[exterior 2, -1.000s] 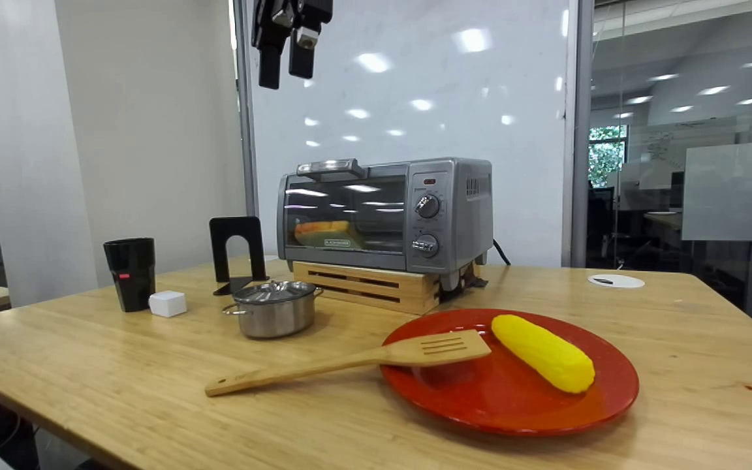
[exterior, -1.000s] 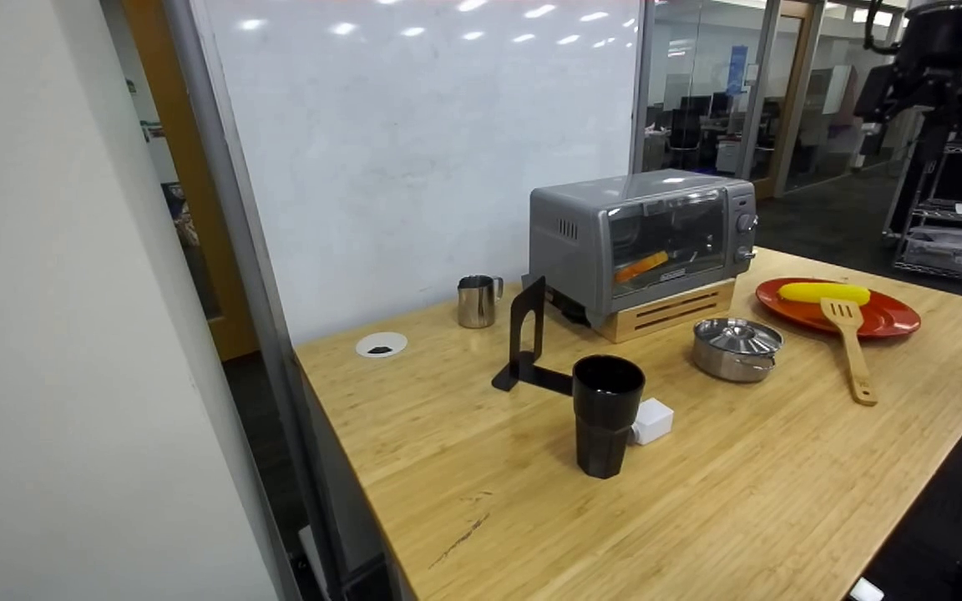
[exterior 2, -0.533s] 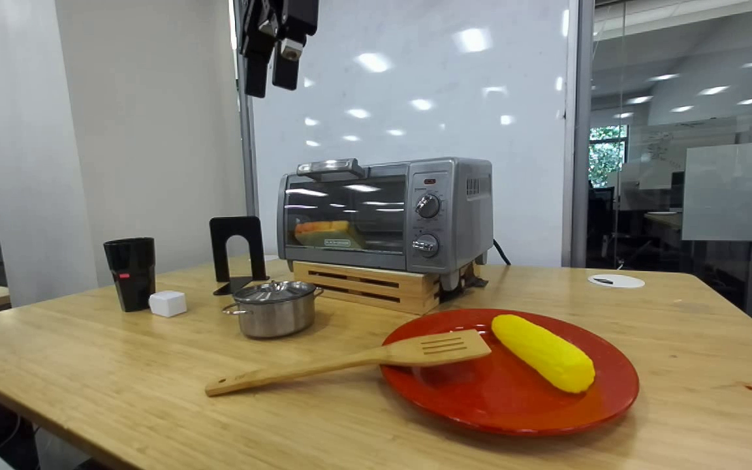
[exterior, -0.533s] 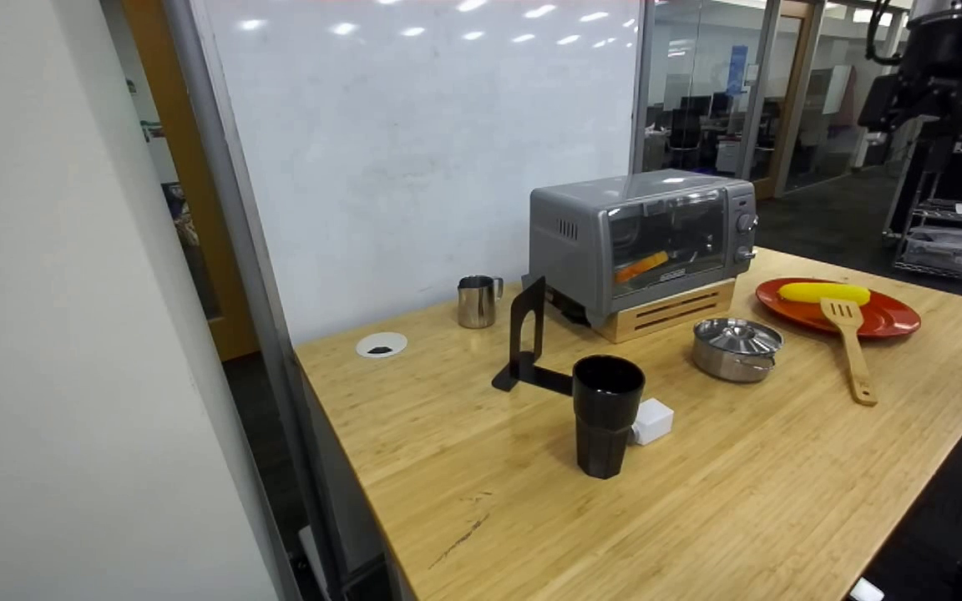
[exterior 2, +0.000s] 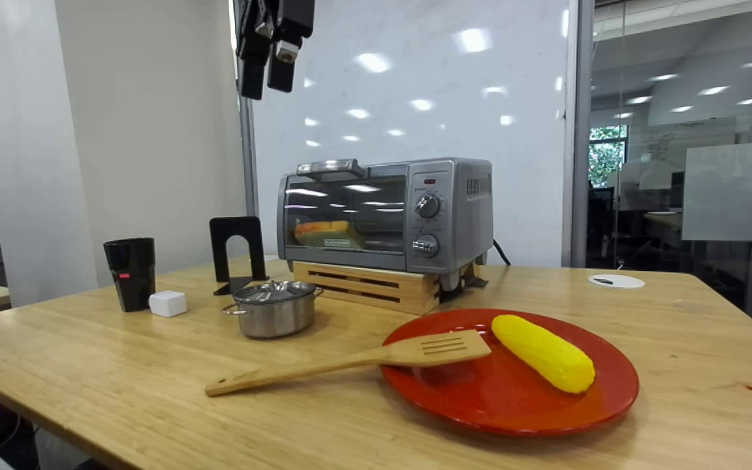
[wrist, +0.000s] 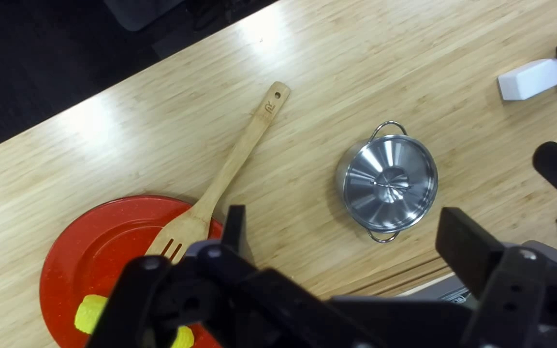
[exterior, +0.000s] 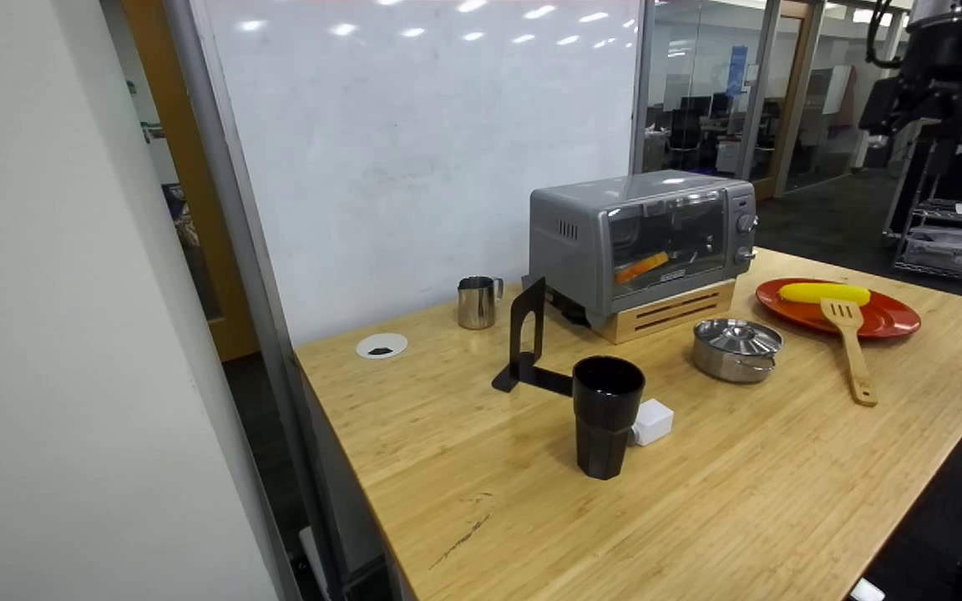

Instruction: Turn the top knob on the microwave to the left

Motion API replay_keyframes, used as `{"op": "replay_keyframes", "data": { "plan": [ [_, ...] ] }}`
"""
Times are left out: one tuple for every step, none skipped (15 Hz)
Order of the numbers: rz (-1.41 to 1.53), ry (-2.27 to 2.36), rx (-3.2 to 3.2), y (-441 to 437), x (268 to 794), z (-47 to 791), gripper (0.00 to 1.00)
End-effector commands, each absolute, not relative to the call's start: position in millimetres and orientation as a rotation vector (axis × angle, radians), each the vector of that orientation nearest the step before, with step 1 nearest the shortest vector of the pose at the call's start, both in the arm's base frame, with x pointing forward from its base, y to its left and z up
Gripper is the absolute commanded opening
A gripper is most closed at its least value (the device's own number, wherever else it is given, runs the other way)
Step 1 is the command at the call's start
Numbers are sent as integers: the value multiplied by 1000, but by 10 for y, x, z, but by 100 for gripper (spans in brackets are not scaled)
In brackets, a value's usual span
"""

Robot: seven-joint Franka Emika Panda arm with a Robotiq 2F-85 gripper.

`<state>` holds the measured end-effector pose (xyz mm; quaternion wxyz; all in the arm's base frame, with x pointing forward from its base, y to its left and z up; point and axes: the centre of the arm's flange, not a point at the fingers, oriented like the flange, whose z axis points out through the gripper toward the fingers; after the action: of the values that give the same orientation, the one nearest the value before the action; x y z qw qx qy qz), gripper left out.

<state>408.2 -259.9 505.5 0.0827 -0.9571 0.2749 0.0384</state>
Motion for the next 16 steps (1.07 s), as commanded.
{"op": "replay_keyframes", "data": {
  "plan": [
    [110, 845, -2836, -2588, 4080, 5050, 100],
    [123, 860, -2819, -2579, 4074, 5048, 100],
    [121, 887, -2800, -2571, 4072, 5044, 100],
    [127, 925, -2768, -2556, 4068, 5040, 100],
    [109, 956, -2743, -2548, 4074, 5036, 100],
    [121, 991, -2704, -2529, 4073, 5036, 100],
    [92, 1045, -2667, -2521, 4083, 5034, 100],
    [92, 1116, -2605, -2496, 4085, 5034, 100],
    [86, 1180, -2551, -2475, 4089, 5034, 100],
    [80, 1239, -2500, -2461, 4094, 5035, 100],
    [84, 1286, -2454, -2450, 4096, 5034, 100],
    [87, 1300, -2447, -2453, 4097, 5036, 100],
    [84, 1307, -2458, -2464, 4097, 5038, 100],
    [84, 1295, -2493, -2490, 4098, 5045, 100],
    [102, 1255, -2572, -2530, 4096, 5063, 100],
    [152, 1214, -2681, -2586, 4087, 5088, 100]
  ]
}}
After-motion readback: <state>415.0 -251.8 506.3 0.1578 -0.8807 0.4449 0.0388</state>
